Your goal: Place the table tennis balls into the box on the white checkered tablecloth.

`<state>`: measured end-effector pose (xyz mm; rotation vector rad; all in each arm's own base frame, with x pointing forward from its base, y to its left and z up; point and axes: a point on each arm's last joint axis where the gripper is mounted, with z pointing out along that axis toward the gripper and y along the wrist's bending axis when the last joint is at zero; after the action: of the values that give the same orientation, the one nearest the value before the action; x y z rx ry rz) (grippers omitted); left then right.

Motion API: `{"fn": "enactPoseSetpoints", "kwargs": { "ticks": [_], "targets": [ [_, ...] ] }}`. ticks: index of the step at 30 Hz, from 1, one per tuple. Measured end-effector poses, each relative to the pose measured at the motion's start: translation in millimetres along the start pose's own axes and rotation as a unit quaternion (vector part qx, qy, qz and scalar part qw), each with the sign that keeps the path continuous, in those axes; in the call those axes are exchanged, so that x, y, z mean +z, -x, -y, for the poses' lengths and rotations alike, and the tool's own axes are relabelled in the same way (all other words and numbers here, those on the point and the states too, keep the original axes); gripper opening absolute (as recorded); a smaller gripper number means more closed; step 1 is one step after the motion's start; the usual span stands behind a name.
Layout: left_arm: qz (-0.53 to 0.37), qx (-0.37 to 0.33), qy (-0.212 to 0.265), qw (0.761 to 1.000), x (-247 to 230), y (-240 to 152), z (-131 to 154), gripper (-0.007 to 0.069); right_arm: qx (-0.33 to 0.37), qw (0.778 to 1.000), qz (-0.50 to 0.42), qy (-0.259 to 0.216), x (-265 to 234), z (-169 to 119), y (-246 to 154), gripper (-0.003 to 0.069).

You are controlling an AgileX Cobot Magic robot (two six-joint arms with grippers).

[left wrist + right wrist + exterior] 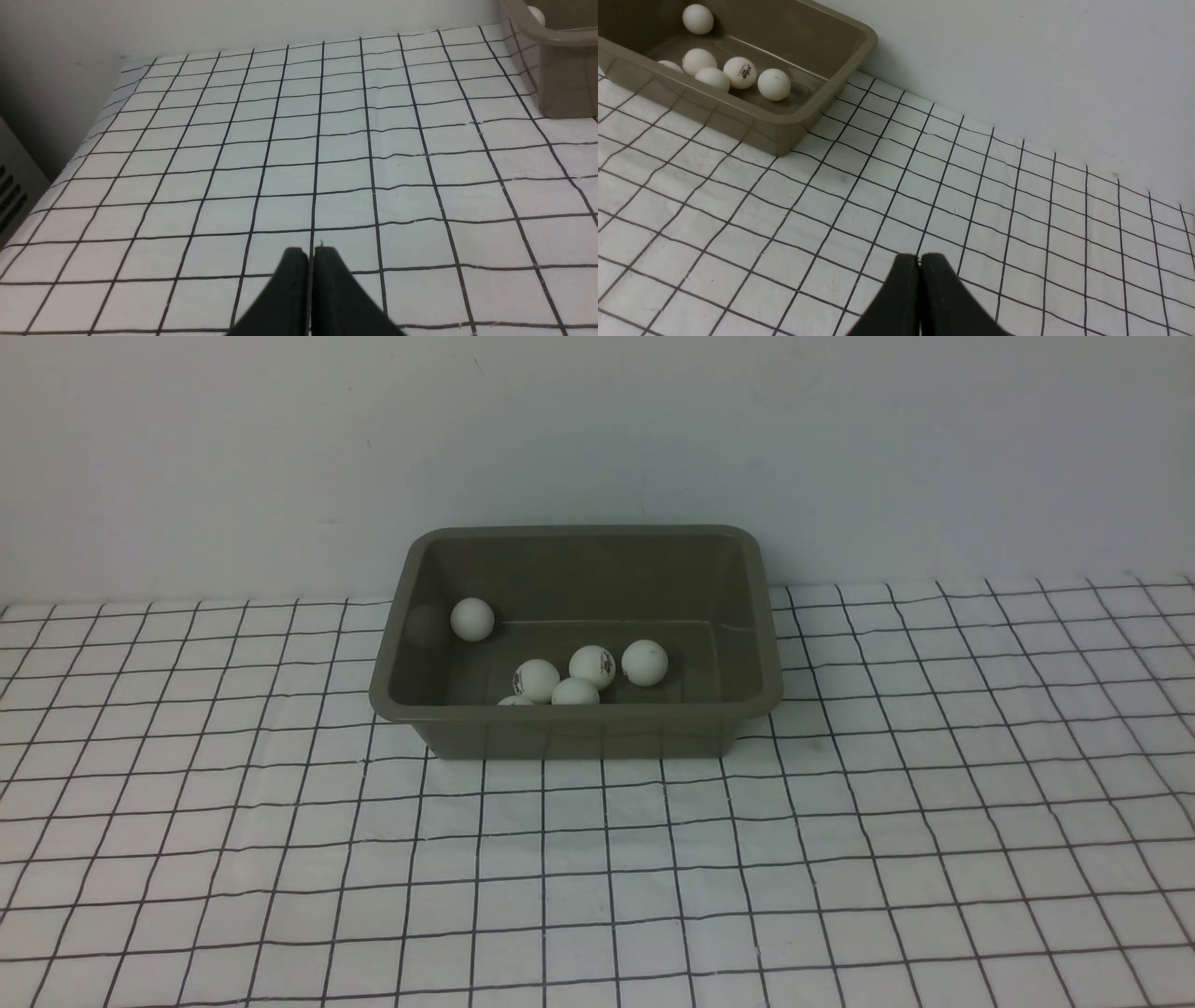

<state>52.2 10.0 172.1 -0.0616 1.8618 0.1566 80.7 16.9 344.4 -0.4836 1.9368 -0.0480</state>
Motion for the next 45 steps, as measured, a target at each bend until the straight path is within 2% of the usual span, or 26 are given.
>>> {"fn": "enactPoseSetpoints", "kwargs": {
  "ticks": [12, 15, 16, 19, 20, 22, 25, 31, 35, 41, 45],
  "targets": [
    [0.000, 0.000, 0.000, 1.000, 0.0, 0.0, 0.0, -0.0004, 0.000, 1.000, 0.000, 0.000, 0.0, 0.1, 0.0, -0.0018],
    [0.000, 0.000, 0.000, 1.000, 0.0, 0.0, 0.0, -0.0004, 0.016, 1.000, -0.006, -0.017, -0.1, 3.1, -1.1, -0.0018],
    [0.000, 0.000, 0.000, 1.000, 0.0, 0.0, 0.0, -0.0004, 0.023, 0.999, -0.007, -0.026, -0.1, 4.7, -1.4, -0.0018],
    [0.000, 0.000, 0.000, 1.000, 0.0, 0.0, 0.0, -0.0004, 0.081, 0.992, -0.023, -0.093, -3.6, 16.0, -6.3, -0.0018],
    [0.000, 0.000, 0.000, 1.000, 0.0, 0.0, 0.0, -0.0004, 0.109, 0.985, -0.028, -0.131, -7.5, 21.7, -9.3, -0.0018],
    [0.000, 0.000, 0.000, 1.000, 0.0, 0.0, 0.0, -0.0004, 0.135, 0.974, -0.027, -0.179, -16.0, 27.0, -13.1, -0.0018],
    [0.000, 0.000, 0.000, 1.000, 0.0, 0.0, 0.0, -0.0004, 0.156, 0.965, 0.000, -0.212, -31.5, 26.0, -15.6, -0.0018],
    [0.000, 0.000, 0.000, 1.000, 0.0, 0.0, 0.0, -0.0004, 0.201, 0.954, 0.104, -0.197, -42.9, 5.4, -40.9, -0.0018],
    [0.000, 0.000, 0.000, 1.000, 0.0, 0.0, 0.0, -0.0004, 0.206, 0.955, 0.120, -0.178, -21.2, -4.6, -71.8, -0.0018],
    [0.000, 0.000, 0.000, 1.000, 0.0, 0.0, 0.0, -0.0004, 0.207, 0.964, 0.121, -0.117, 26.6, -21.8, -122.3, -0.0018],
    [0.000, 0.000, 0.000, 1.000, 0.0, 0.0, 0.0, -0.0004, 0.203, 0.965, 0.126, -0.106, 40.1, -28.2, -140.6, -0.0018]
  ]
}}
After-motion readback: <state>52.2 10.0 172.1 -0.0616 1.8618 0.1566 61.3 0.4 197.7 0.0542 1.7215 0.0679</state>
